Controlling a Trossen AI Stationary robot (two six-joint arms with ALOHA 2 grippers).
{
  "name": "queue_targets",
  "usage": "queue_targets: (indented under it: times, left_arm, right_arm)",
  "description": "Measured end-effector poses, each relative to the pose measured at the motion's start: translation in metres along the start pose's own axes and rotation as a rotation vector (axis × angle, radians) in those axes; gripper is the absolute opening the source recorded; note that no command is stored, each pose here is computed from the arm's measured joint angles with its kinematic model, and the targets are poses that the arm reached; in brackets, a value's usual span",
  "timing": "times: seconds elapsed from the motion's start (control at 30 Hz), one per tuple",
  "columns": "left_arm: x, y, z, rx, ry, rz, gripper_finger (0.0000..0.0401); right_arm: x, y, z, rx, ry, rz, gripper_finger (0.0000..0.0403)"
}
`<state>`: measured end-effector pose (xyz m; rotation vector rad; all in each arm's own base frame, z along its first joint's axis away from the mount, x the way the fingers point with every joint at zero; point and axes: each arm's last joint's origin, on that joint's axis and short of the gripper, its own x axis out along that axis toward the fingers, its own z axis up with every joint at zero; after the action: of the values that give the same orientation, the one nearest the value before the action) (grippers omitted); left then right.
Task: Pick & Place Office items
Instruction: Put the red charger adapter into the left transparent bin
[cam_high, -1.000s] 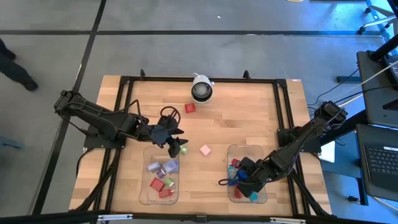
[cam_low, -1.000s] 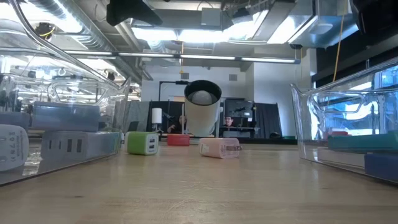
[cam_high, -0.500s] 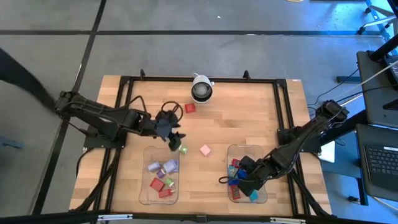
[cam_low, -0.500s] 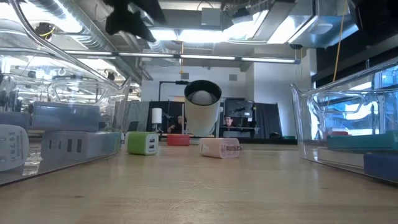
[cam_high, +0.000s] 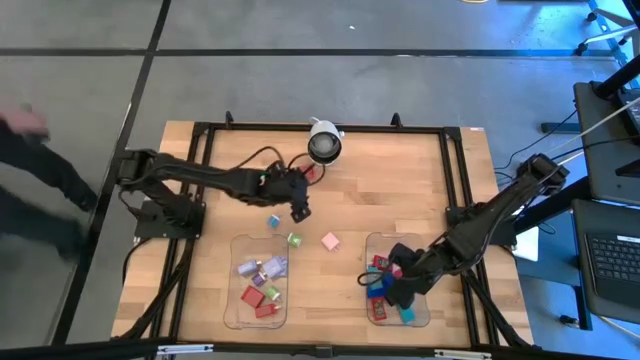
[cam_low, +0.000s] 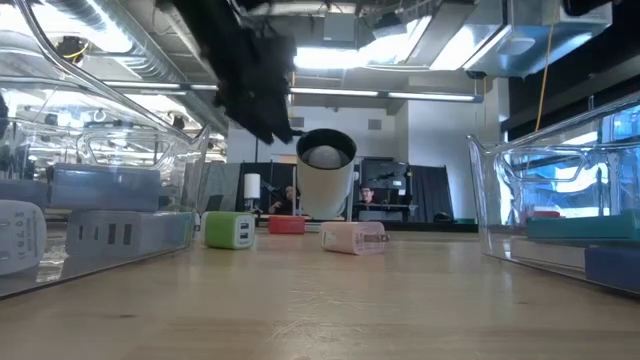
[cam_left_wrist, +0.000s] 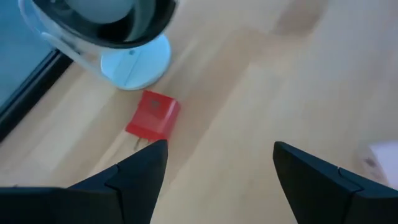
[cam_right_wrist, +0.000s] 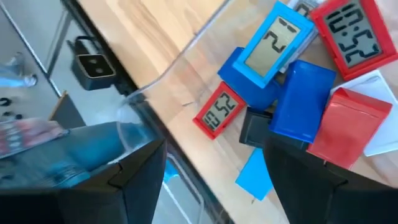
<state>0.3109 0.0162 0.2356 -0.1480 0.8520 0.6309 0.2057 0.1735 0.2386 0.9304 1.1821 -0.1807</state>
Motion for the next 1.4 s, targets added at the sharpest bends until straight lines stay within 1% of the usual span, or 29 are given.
queue_targets:
  times: [0.1,0.23,0.3,0.47,0.53,0.77,0.8,0.97,1.03,1.13,1.3,1.4]
  left_arm:
    - [0.024,0.012,0.006,-0.062,0.024,0.006,0.0290]
    - [0.058,0.030,0.009,-0.138,0.080,-0.014,0.0291]
    - [0.074,0.038,0.009,-0.157,0.098,-0.013,0.0291]
    - [0.103,0.047,0.007,-0.044,0.101,0.018,0.0291]
    - [0.112,0.050,0.005,-0.017,0.098,0.033,0.0291]
    - [0.137,0.063,-0.004,-0.008,0.156,0.082,0.0291]
    - [0.140,0.064,-0.006,-0.009,0.166,0.076,0.0291]
    - [0.149,0.066,-0.011,-0.030,0.204,0.033,0.0290]
    - [0.150,0.066,-0.011,-0.055,0.214,0.014,0.0285]
    - [0.147,0.064,-0.011,-0.075,0.208,0.017,0.0266]
    - [0.137,0.063,-0.008,-0.090,0.203,0.007,0.0213]
    - [0.128,0.064,-0.001,-0.126,0.171,0.002,0.0209]
  right_arm:
    - [-0.009,0.000,0.001,-0.012,-0.011,0.026,0.0270]
    - [-0.020,-0.002,0.001,-0.030,-0.022,0.045,0.0270]
    - [-0.024,-0.004,0.001,-0.030,-0.034,0.039,0.0270]
    - [-0.030,-0.007,0.001,-0.034,-0.040,0.028,0.0270]
    - [-0.031,-0.008,0.001,-0.034,-0.039,0.024,0.0270]
    - [-0.032,-0.009,0.001,-0.033,-0.039,0.019,0.0270]
    - [-0.032,-0.009,0.001,-0.033,-0.039,0.019,0.0270]
    - [-0.032,-0.009,0.001,-0.026,-0.039,0.018,0.0270]
    - [-0.032,-0.009,0.001,-0.025,-0.039,0.019,0.0270]
    - [-0.032,-0.009,0.001,-0.025,-0.039,0.019,0.0270]
    - [-0.032,-0.009,0.001,-0.024,-0.039,0.019,0.0270]
    - [-0.032,-0.009,0.001,-0.022,-0.039,0.019,0.0270]
